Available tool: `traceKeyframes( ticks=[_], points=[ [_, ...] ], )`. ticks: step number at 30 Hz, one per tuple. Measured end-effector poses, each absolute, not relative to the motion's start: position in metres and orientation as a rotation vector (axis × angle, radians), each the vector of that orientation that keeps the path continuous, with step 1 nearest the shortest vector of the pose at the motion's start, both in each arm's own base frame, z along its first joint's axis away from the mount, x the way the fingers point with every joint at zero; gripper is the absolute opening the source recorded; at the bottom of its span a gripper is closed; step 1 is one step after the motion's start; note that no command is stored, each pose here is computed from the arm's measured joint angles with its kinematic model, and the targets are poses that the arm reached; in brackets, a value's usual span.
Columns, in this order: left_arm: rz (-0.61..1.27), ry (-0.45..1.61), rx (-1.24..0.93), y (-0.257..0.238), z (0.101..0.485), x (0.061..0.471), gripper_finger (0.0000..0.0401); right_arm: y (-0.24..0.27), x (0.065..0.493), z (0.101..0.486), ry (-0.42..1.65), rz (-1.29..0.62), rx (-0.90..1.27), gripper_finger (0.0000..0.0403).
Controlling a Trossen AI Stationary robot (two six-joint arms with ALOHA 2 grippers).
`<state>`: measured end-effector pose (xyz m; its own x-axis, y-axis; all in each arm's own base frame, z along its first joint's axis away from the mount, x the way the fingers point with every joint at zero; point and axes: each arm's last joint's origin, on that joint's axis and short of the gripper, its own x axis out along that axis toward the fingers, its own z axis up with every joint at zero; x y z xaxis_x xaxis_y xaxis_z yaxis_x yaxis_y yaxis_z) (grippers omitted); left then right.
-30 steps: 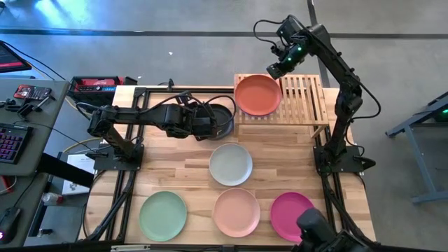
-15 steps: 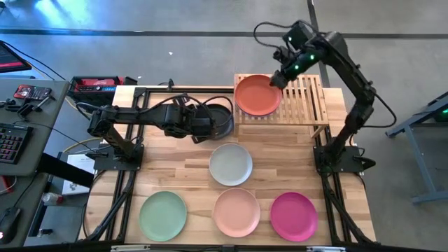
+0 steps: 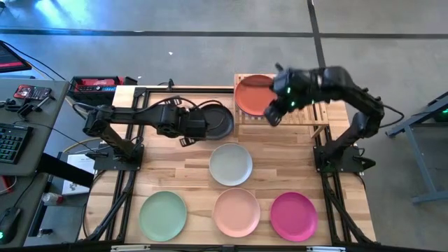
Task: Place and stack plates onto a shelf
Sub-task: Stack the pink plate on top of the orange plate on the shelf
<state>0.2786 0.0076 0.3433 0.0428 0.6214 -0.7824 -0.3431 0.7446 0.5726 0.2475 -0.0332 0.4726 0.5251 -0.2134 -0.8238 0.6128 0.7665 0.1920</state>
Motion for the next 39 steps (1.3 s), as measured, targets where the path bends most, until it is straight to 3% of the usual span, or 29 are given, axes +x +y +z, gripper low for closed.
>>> traceKeyframes(
  ticks=[18, 28, 39],
  points=[
    [0.706, 1.310, 0.187, 0.008, 0.335, 0.228, 0.0090, 0.122, 0.312, 0.403, 1.040, -0.636, 0.792, 0.0074],
    [0.538, 1.266, 0.059, 0.003, 0.324, 0.235, 0.0090, 0.193, 0.327, 0.347, 1.184, -0.759, 0.880, 0.0074],
    [0.364, 1.182, 0.042, -0.001, 0.323, 0.252, 0.0090, 0.264, 0.314, 0.294, 1.261, -0.971, 0.990, 0.0074]
  ],
)
